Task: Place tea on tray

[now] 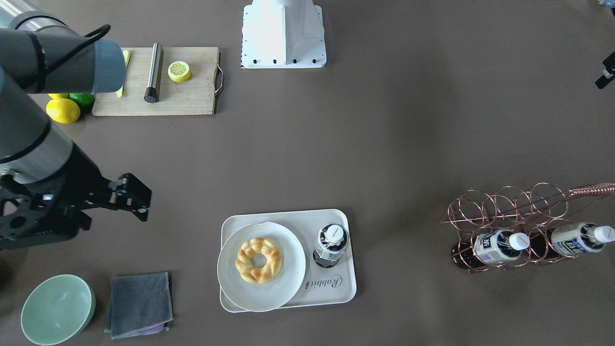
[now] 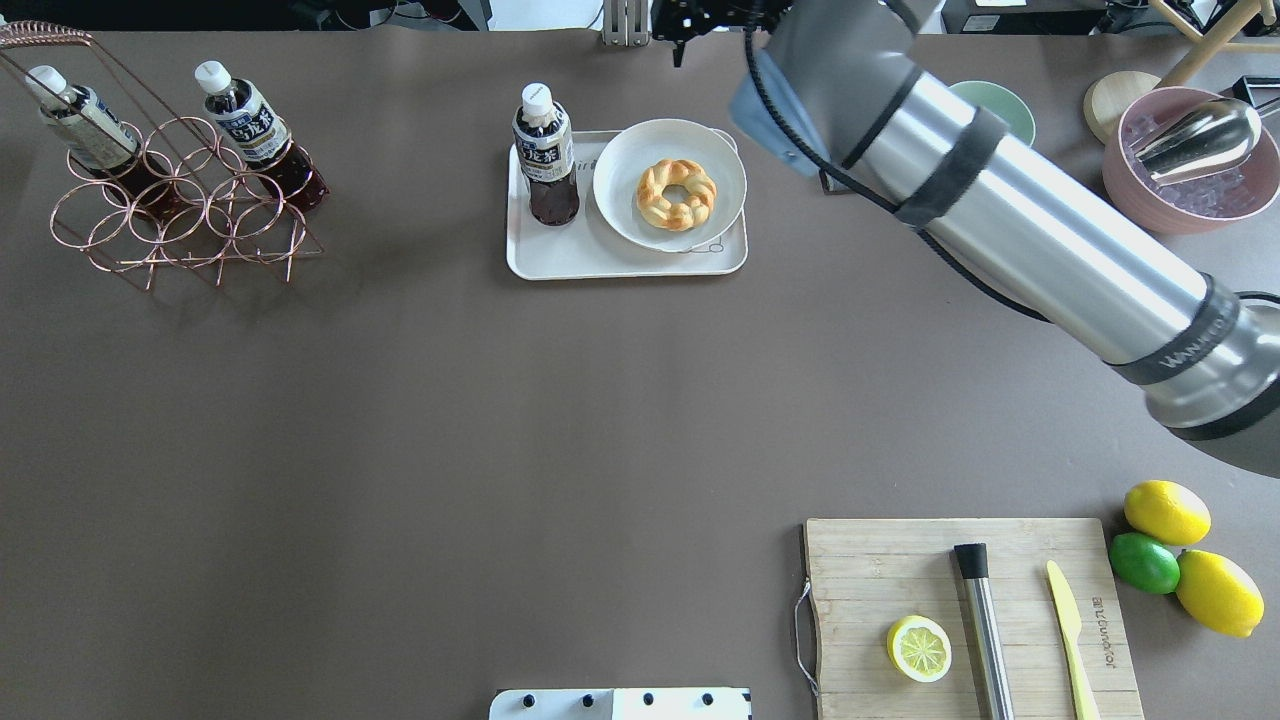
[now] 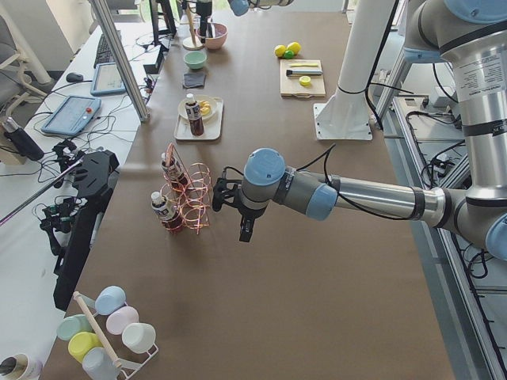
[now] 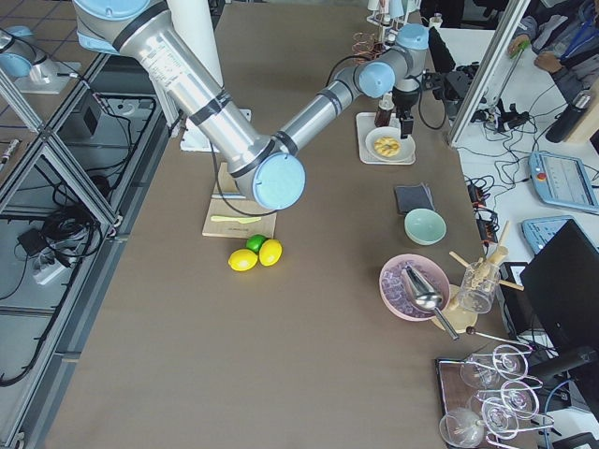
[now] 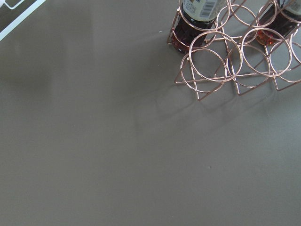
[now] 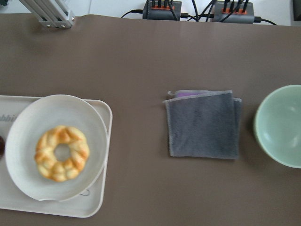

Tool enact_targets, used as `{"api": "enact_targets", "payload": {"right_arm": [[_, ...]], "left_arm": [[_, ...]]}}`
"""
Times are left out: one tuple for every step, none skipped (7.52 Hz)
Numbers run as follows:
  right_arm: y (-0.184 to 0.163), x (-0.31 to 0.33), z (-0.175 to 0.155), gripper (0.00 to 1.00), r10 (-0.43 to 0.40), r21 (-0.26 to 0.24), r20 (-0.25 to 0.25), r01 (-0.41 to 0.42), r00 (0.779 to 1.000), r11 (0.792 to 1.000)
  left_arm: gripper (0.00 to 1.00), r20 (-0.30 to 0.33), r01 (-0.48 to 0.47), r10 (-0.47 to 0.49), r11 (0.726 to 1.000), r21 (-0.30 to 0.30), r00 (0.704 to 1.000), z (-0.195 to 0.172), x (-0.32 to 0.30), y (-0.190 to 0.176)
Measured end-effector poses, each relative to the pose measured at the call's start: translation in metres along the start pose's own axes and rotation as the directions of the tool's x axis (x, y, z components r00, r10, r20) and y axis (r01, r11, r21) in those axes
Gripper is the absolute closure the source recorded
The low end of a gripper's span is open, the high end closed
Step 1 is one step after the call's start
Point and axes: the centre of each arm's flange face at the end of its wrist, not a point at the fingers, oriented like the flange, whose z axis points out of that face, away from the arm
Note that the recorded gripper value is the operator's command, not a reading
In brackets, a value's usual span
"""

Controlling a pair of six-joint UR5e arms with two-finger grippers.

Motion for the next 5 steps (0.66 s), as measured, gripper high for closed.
{"api": "enact_targets", "payload": {"right_arm": [[0.019, 0.077, -0.007, 0.00, -0.041, -0.009, -0.013, 0.040, 0.999, 0.999], [0.041, 0.156, -0.012, 0.00, -0.079, -0.031, -0.020, 0.078, 0.997, 0.996], [0.066, 0.228, -0.016, 0.00, -0.093, -0.058, -0.017, 0.092, 0.996, 0.994], [0.095, 0.298, -0.017, 0.00, -0.090, -0.082, -0.022, 0.088, 0.996, 0.993], [0.125, 0.360, -0.019, 0.00, -0.076, -0.107, -0.033, 0.072, 0.997, 0.992]], "left_arm": [[0.03, -0.002, 0.000, 0.000, 1.000, -0.019, 1.000, 0.007, 0.001, 0.000], [0.03, -0.003, -0.002, 0.002, 0.999, -0.034, 1.000, 0.013, 0.002, -0.001], [0.03, -0.005, -0.007, 0.007, 0.999, -0.046, 1.000, 0.017, 0.008, -0.005], [0.03, -0.003, 0.002, -0.002, 0.998, -0.063, 1.000, 0.018, 0.014, -0.013], [0.03, 0.002, 0.011, -0.011, 0.997, -0.083, 1.000, 0.019, 0.020, -0.023]]}}
